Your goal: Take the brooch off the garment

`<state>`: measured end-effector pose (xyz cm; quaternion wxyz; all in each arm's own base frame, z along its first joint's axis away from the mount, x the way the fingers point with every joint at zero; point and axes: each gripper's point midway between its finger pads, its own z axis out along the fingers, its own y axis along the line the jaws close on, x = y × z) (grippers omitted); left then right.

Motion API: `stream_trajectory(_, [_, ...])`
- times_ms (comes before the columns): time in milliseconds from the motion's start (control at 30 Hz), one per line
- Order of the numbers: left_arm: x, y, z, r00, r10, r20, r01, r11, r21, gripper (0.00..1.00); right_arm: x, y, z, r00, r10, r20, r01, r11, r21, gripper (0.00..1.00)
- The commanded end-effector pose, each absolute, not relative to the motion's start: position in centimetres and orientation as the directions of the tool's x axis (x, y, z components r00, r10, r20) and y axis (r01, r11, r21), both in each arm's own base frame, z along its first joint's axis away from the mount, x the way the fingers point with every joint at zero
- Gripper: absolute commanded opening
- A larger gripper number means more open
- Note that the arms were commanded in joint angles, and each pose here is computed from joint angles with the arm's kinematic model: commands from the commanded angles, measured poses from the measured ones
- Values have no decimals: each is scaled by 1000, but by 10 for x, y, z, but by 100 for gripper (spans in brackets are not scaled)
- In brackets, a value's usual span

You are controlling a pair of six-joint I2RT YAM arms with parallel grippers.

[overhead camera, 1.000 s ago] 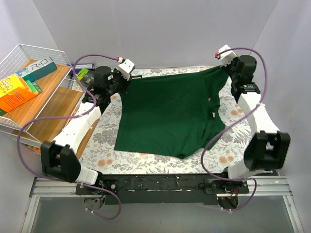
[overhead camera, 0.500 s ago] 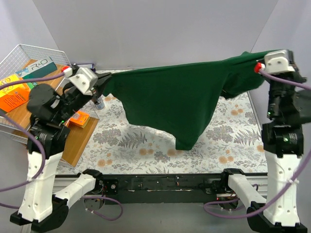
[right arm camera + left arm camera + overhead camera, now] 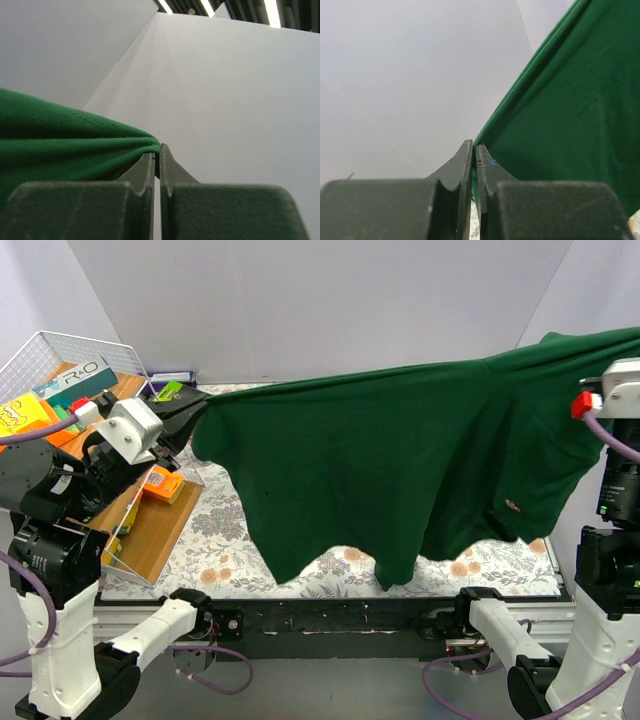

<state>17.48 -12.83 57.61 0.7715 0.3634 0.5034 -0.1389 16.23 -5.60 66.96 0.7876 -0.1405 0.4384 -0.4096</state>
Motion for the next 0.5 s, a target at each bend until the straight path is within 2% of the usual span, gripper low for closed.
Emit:
stream_trajectory(0, [208, -109, 543, 361, 246, -899, 490, 770, 408, 0, 184, -63, 638, 180, -808, -561, 506, 565, -652, 1])
stream_trajectory(133, [245, -113, 493, 292, 321, -901, 492, 757, 429, 0, 229, -48, 570, 161, -822, -546, 369, 564, -739, 1])
stream_trajectory(167, [261, -115, 457, 236, 365, -901, 509, 743, 434, 0, 236, -44, 553, 164, -821, -547, 333, 568, -753, 1])
stream_trajectory(267, [288, -119, 416, 191, 409, -892, 519, 730, 445, 0, 276, -30, 474, 147, -826, -545, 180, 564, -806, 1])
stream_trajectory(300, [308, -120, 379, 127, 444, -887, 527, 728, 439, 0, 296, -28, 423, 103, -828, -551, 98, 560, -823, 1])
stream_trajectory(333, [318, -119, 362, 96, 459, -883, 528, 729, 436, 0, 303, -28, 417, 115, -829, -547, 119, 558, -821, 1])
stream_trajectory(467, [366, -121, 277, -72, 521, -850, 554, 730, 401, 0, 362, -29, 329, 9, -829, -559, -21, 559, -829, 1])
